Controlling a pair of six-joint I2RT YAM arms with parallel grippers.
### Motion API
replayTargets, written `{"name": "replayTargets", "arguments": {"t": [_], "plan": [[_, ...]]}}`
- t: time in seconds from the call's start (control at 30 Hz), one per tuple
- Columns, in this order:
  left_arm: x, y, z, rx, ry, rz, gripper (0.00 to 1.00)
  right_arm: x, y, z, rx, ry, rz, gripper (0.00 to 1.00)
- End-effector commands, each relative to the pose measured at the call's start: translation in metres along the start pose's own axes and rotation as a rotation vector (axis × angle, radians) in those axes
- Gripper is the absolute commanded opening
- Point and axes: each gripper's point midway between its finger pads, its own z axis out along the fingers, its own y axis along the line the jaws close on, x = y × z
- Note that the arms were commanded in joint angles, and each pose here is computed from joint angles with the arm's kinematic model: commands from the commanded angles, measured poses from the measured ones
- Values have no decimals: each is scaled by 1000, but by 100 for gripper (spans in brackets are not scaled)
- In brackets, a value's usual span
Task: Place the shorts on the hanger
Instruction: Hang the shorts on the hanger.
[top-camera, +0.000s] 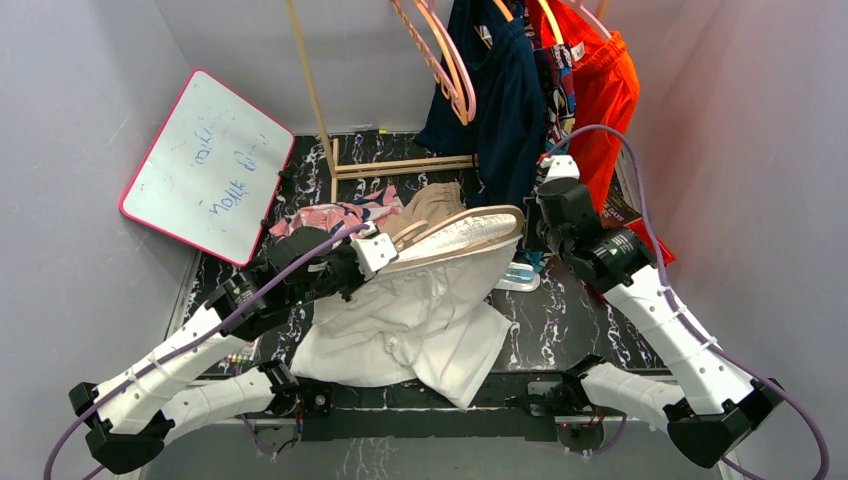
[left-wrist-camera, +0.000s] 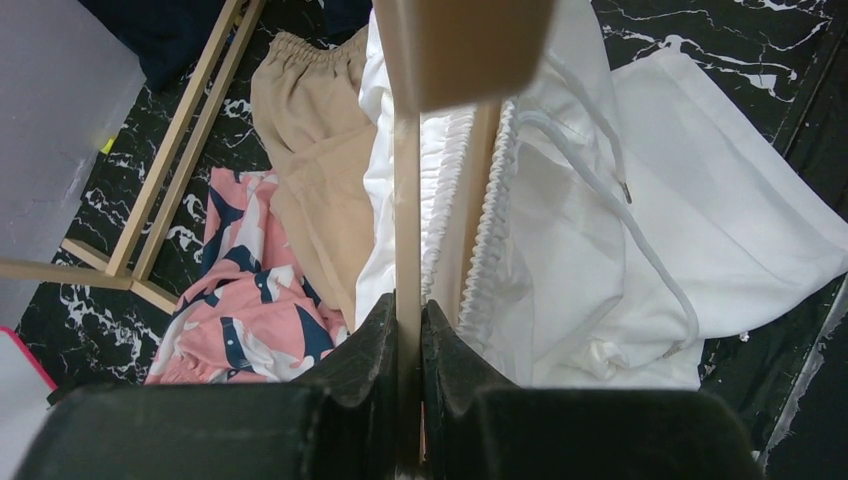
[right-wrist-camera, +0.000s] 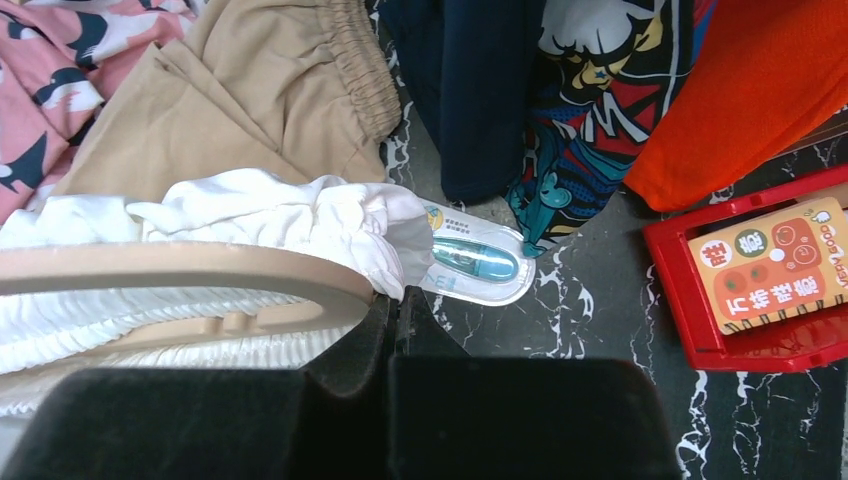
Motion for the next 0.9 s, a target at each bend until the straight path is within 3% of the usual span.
{"name": "replayTargets", "arguments": {"t": [0.0,0.1,0.2,0.57,0.87], "plan": [[42,-8,-17,54,194,68,0,-45,-44,-12,218,-176,11,0],[35,-27,-17,161,143,72,0,-52,-44,-8,229,-183,10,0],[46,-36,-15,204,195,69,0,-65,-42,-11,226,-203,6,0],[74,-16,-14,61,311,74,0,-95,-42,-40,211,-260,-8,0],[58,-24,-2,120,268,56,0,-102,-9,-52,8,-265,21,0]]}}
